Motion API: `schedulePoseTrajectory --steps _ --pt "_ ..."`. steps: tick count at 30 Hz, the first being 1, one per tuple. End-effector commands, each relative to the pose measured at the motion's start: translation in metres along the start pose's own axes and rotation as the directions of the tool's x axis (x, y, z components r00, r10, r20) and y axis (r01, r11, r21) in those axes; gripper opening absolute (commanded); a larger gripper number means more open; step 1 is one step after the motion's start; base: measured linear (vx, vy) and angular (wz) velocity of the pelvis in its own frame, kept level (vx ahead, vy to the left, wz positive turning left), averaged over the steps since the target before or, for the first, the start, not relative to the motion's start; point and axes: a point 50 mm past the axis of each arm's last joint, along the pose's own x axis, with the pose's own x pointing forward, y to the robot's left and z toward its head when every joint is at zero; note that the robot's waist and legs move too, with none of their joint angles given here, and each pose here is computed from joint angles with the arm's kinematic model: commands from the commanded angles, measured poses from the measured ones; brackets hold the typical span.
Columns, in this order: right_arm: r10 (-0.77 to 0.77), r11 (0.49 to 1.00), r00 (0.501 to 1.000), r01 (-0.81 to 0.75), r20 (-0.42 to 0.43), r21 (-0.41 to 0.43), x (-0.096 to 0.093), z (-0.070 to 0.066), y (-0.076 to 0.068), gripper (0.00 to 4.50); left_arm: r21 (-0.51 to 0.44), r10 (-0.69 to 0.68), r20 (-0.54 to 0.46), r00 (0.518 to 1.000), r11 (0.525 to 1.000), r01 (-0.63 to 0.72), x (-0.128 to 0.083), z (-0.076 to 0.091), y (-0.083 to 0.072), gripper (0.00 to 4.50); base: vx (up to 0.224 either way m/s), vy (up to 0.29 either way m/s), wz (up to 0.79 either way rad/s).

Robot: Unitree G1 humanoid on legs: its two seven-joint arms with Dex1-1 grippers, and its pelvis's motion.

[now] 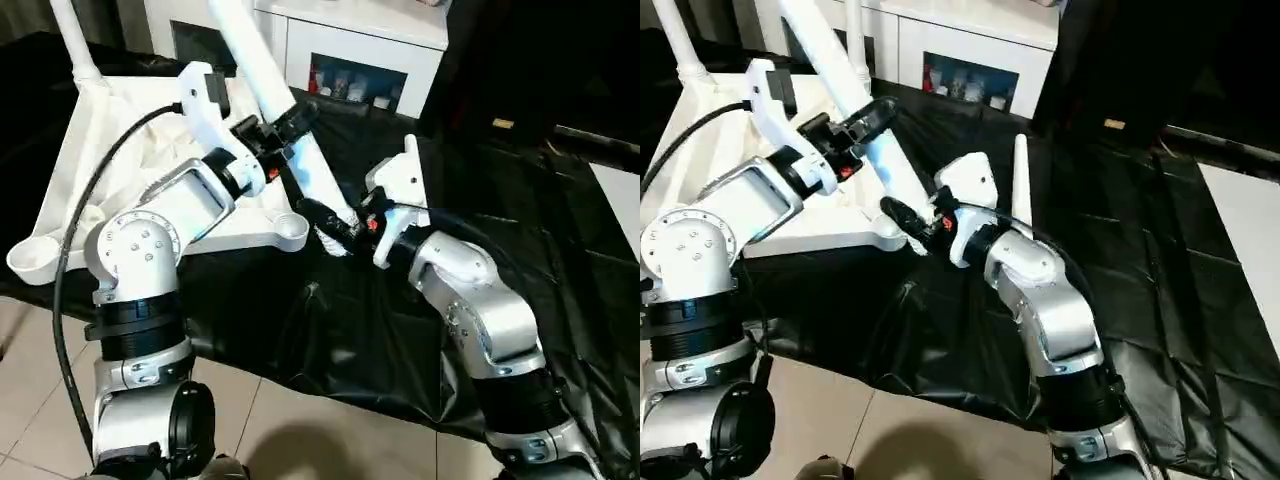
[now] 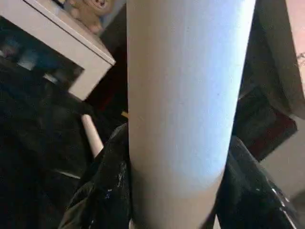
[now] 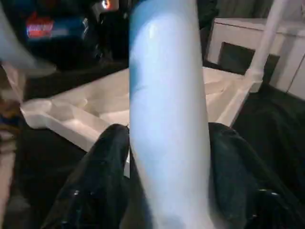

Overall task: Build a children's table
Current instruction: Pick table leg

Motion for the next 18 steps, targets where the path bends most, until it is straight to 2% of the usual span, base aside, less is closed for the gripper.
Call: schedulePoseTrajectory --steps 1,2,4,6,8,11,13,15,18 --pt "0.007 0.997 0.999 -0.011 0.048 0.075 -0.008 0.016 -0.010 3.00 0.028 -0.067 -0.010 0.998 0.997 0.068 0.001 0.005 -0.011 1.88 0.000 0.000 0.00" --pt "0.030 0.992 0.998 -0.037 0.054 0.124 -0.012 0.021 -0.014 3.09 0.039 -0.096 -0.026 0.995 0.994 0.097 -0.001 0.005 -0.012 1.88 0.000 0.000 0.00" --pt "0.067 0.985 0.997 -0.073 0.047 0.157 -0.020 0.028 -0.023 3.14 0.066 -0.134 -0.061 0.989 0.988 0.138 -0.003 0.005 -0.014 1.88 0.000 0.000 0.00" --pt "0.099 0.976 0.995 -0.096 -0.003 0.196 -0.028 0.029 -0.033 3.33 0.087 -0.173 -0.096 0.980 0.980 0.181 -0.006 0.005 -0.016 1.88 0.000 0.000 0.00" --pt "0.112 0.977 0.993 -0.103 -0.039 0.184 -0.031 0.029 -0.036 3.52 0.096 -0.185 -0.111 0.977 0.976 0.195 -0.007 0.005 -0.016 1.88 0.000 0.000 0.00" --pt "0.217 0.963 0.965 -0.188 -0.144 0.191 -0.037 0.028 -0.036 3.71 0.128 -0.232 -0.162 0.959 0.959 0.253 -0.010 0.005 -0.019 1.88 0.000 0.000 0.00" --pt "0.252 0.955 0.953 -0.217 -0.169 0.200 -0.037 0.029 -0.034 3.98 0.135 -0.247 -0.174 0.953 0.953 0.272 -0.011 0.005 -0.020 1.88 0.000 0.000 0.00" --pt "0.274 0.949 0.944 -0.235 -0.183 0.210 -0.036 0.030 -0.033 4.03 0.139 -0.261 -0.184 0.948 0.947 0.288 -0.011 0.005 -0.021 1.88 0.000 0.000 0.00" --pt "0.325 0.937 0.919 -0.281 -0.222 0.207 -0.028 0.027 -0.025 4.18 0.161 -0.334 -0.235 0.913 0.913 0.376 -0.015 0.001 -0.028 1.88 0.000 0.000 0.00"
